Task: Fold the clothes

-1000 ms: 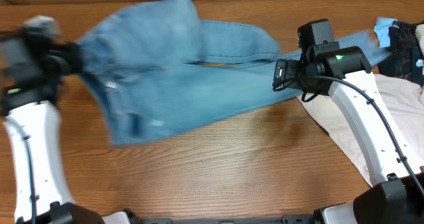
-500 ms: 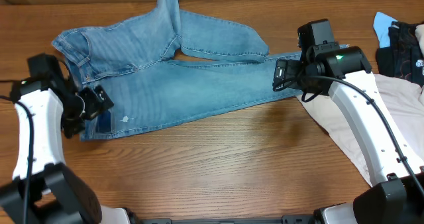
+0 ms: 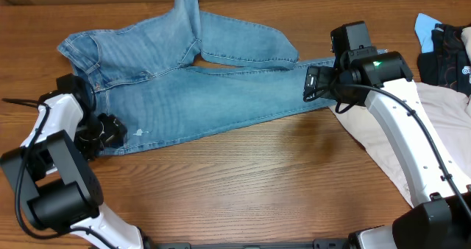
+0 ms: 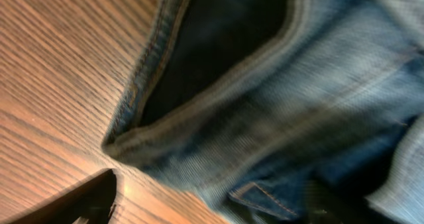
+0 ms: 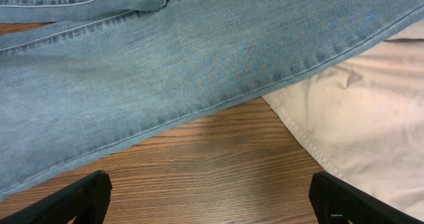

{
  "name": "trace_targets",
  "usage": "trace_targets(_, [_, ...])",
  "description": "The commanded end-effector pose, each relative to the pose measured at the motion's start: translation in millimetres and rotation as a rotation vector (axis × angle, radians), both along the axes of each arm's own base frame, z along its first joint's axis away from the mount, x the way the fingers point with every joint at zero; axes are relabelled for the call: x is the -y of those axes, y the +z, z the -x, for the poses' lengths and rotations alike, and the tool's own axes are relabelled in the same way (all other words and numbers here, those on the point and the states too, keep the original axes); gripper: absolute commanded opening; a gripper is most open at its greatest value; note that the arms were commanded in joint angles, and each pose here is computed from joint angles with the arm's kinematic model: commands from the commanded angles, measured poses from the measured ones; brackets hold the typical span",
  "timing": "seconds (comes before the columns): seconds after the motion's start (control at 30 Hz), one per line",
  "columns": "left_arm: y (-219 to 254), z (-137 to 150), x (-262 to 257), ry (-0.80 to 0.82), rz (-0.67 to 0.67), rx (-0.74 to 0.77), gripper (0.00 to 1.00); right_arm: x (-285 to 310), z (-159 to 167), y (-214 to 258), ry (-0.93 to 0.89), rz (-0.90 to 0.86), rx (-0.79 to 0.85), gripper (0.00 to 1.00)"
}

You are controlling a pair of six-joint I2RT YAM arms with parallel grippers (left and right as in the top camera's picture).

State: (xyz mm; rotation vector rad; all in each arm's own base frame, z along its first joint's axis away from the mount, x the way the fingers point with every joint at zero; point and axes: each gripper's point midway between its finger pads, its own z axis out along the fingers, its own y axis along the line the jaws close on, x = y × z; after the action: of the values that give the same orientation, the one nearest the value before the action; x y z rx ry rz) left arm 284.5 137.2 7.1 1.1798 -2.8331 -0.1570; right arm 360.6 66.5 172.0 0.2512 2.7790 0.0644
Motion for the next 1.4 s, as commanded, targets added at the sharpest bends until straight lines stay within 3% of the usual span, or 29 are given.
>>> trace_targets(0.0, [-7.2, 9.3, -14.1, 0.003, -0.083, -0.060, 0.61, 2.5, -2.4, 8.3, -0.005, 0.006, 0.025, 1.00])
trace_targets(0.1, [-2.8, 13.4, -29.6, 0.005, -0.160, -0.084, 0.15, 2.5, -2.3, 8.2, -0.005, 0.006, 0.024, 1.00])
trace_targets(0.13, [1.5, 15.9, -42.0, 0.028, -0.188, -0.088, 0.04, 2.5, -2.3, 8.2, -0.005, 0.006, 0.024, 1.00])
trace_targets(0.23, [12.8, 16.9, -62.4, 0.084, -0.203, -0.076, 0.04, 2.4, -2.4, 8.3, -0.005, 0.005, 0.025, 1.00])
trace_targets(0.43, [78.2, 15.6, -135.1, 0.297, -0.250, 0.027, 0.05, 2.2, -3.5, 8.7, -0.005, 0.004, 0.029, 1.00])
trace_targets(0.47, [86.7, 11.6, -139.7, 0.314, -0.237, 0.058, 0.15, 2.0, -4.2, 9.0, -0.004, 0.003, 0.033, 1.00])
trace_targets(0.53, [101.0, -2.4, -136.4, 0.322, -0.161, 0.136, 0.69, 1.0, -8.6, 10.8, -0.004, -0.001, 0.052, 1.00])
trace_targets(0.6, [103.5, -12.1, -122.0, 0.307, -0.085, 0.170, 0.89, -8.7, -19.9, 15.5, 0.075, -0.023, 0.100, 1.00])
trace_targets(0.73, [102.0, -25.9, -88.4, 0.237, -0.011, 0.162, 0.93, -32.3, -43.8, 15.5, 0.225, -0.083, 0.175, 1.00])
trace_targets(0.9, [101.4, -53.5, -30.2, 0.027, 0.046, 0.149, 0.92, -48.1, -84.4, -26.3, 0.293, -0.098, 0.193, 1.00])
trace_targets(1.1, [101.2, -78.4, 40.8, -0.188, 0.062, 0.137, 0.92, -58.9, -133.8, -99.7, 0.311, -0.097, 0.216, 1.00])
trace_targets(1.37, [101.2, -89.5, 96.1, -0.341, 0.063, 0.133, 0.92, -71.4, -167.1, -141.1, 0.328, -0.128, 0.293, 1.00])
